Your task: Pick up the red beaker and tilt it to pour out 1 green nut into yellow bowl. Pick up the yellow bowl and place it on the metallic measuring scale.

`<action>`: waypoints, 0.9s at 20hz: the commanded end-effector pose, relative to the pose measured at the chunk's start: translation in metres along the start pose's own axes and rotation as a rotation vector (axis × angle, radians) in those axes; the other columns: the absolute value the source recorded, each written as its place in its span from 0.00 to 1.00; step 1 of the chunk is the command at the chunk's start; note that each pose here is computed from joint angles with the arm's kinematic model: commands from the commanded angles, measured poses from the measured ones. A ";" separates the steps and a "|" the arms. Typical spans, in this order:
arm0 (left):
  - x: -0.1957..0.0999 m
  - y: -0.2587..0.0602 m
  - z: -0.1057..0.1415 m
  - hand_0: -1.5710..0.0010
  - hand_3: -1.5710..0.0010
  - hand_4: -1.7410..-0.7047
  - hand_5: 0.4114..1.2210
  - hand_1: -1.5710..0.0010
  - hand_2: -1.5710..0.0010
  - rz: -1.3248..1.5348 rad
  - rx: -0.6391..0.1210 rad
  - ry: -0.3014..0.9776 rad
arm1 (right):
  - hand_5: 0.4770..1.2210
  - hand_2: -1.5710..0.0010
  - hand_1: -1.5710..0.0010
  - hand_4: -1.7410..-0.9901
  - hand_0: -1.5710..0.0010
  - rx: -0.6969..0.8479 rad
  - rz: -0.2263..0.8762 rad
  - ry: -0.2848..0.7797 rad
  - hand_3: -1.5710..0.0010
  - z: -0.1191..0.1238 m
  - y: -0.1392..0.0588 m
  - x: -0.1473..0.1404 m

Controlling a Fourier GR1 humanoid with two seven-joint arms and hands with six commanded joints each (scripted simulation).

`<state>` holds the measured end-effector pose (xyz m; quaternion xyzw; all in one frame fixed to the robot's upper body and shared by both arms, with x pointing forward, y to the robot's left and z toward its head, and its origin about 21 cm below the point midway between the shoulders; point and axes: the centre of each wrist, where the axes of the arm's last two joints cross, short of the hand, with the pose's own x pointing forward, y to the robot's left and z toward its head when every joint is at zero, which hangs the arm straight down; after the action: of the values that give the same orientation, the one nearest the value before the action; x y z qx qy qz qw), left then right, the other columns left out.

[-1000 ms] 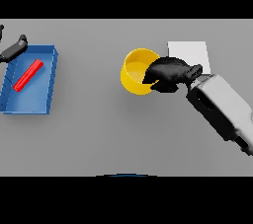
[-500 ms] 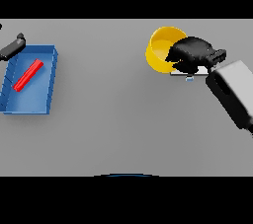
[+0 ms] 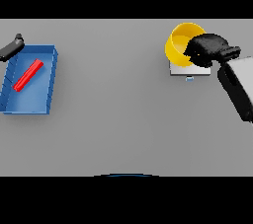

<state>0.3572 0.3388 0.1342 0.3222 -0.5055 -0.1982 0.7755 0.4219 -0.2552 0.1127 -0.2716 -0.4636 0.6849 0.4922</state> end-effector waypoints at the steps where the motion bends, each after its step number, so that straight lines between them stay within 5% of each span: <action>1: 0.004 0.001 -0.002 1.00 1.00 0.88 0.44 1.00 1.00 -0.006 0.004 0.012 | 1.00 0.06 0.10 0.02 0.03 -0.006 -0.002 0.003 0.04 -0.003 0.000 0.000; 9: -0.001 0.002 0.001 1.00 1.00 0.87 0.46 1.00 1.00 -0.012 -0.001 0.028 | 1.00 0.16 0.23 0.01 0.11 0.028 -0.015 0.061 0.01 -0.007 0.015 -0.020; 12: -0.001 0.001 -0.001 1.00 1.00 0.87 0.44 1.00 1.00 -0.012 0.003 0.019 | 1.00 0.11 0.22 0.02 0.10 0.024 -0.033 0.063 0.02 -0.008 0.016 -0.024; 13: -0.003 0.002 -0.002 1.00 1.00 0.87 0.45 1.00 1.00 -0.008 0.001 0.019 | 1.00 0.18 0.25 0.09 0.11 0.035 -0.044 0.070 0.02 -0.008 0.015 -0.025; 15: 0.000 0.000 -0.002 1.00 1.00 0.87 0.45 1.00 1.00 -0.003 0.003 0.017 | 0.91 0.34 0.34 0.16 0.16 0.041 -0.062 0.090 0.21 -0.009 0.015 -0.026; 18: -0.003 -0.001 -0.001 1.00 1.00 0.86 0.44 1.00 1.00 0.008 -0.004 0.023 | 0.69 0.57 0.56 0.24 0.40 0.069 -0.098 0.104 0.44 -0.009 0.014 -0.024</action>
<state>0.3571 0.3405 0.1312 0.3212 -0.4975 -0.1920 0.7826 0.4327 -0.2748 0.0944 -0.2664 -0.4261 0.6607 0.5575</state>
